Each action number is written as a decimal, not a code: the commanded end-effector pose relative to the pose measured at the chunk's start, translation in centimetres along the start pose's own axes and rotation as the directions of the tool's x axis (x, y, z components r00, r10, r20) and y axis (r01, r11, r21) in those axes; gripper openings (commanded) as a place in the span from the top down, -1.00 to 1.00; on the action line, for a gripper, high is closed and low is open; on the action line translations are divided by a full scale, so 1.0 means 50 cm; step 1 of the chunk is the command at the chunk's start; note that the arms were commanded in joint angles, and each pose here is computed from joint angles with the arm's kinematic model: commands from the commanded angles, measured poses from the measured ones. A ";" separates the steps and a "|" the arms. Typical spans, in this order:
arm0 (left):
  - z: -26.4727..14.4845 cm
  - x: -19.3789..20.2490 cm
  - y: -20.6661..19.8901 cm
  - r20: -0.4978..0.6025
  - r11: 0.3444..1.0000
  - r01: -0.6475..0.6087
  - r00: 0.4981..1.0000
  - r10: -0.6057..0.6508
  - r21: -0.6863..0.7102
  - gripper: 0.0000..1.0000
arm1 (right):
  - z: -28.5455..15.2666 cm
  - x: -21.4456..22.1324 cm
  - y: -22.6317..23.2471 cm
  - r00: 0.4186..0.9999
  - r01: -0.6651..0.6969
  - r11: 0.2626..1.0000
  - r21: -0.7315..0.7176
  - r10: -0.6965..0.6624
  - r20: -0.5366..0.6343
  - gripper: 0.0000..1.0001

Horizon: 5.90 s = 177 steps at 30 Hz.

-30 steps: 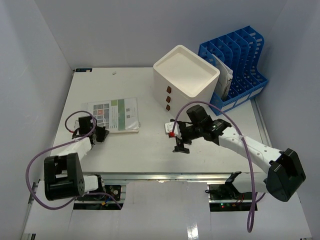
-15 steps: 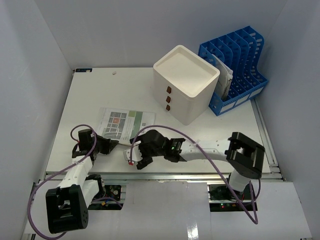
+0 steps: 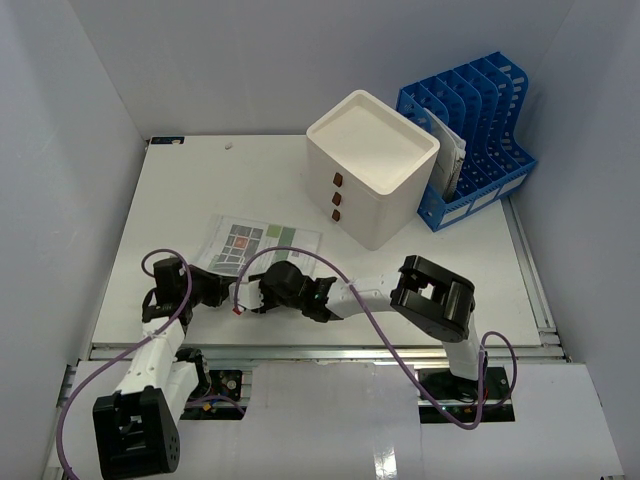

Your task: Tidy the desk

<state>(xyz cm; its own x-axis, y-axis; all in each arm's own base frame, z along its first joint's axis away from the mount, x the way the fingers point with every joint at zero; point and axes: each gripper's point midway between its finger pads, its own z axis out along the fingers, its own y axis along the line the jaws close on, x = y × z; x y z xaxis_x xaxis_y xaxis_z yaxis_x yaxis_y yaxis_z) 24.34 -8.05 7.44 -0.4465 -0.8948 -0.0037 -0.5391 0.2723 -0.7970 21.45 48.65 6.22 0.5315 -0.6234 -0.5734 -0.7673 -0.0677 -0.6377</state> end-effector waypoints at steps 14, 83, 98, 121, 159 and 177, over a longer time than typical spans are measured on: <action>-0.008 -0.005 0.003 0.015 0.998 -0.062 0.998 0.062 -0.022 -0.70 | -0.069 -0.094 -0.056 0.984 -0.104 0.994 -0.019 0.106 0.146 0.84; -0.313 0.225 -0.404 0.712 -0.496 -0.657 0.090 0.696 0.567 1.00 | -0.603 -0.185 -0.312 0.808 -0.103 0.943 -0.317 0.265 0.526 0.85; -0.331 0.216 -0.427 0.710 -0.415 -0.715 0.161 0.686 0.563 -0.96 | -0.720 -0.140 -0.538 0.861 -0.289 0.952 0.097 0.214 0.461 0.85; -0.247 0.195 -0.314 0.610 -0.281 -0.793 0.140 0.780 0.541 -0.96 | -1.132 0.052 -0.935 0.969 -0.247 0.357 0.901 0.109 0.222 0.85; -0.237 0.200 -0.289 0.594 -0.263 -0.786 0.158 0.789 0.559 -0.96 | -1.072 0.198 -0.933 0.906 -0.357 0.276 0.893 0.336 0.258 0.84; -0.236 0.201 -0.288 0.586 -0.257 -0.784 0.162 0.794 0.565 -0.96 | -1.070 0.201 -0.932 0.900 -0.367 0.268 0.891 0.345 0.267 -0.81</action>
<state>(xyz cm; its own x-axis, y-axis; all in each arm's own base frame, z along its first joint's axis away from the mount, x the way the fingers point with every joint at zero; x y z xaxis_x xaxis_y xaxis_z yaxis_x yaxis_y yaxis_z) 19.27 -16.79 25.95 -0.0894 -0.1367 -0.9866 0.8910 0.4316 -0.1406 45.61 4.28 53.14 0.1993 -0.3923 -0.8980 -0.1430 0.8949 -0.4227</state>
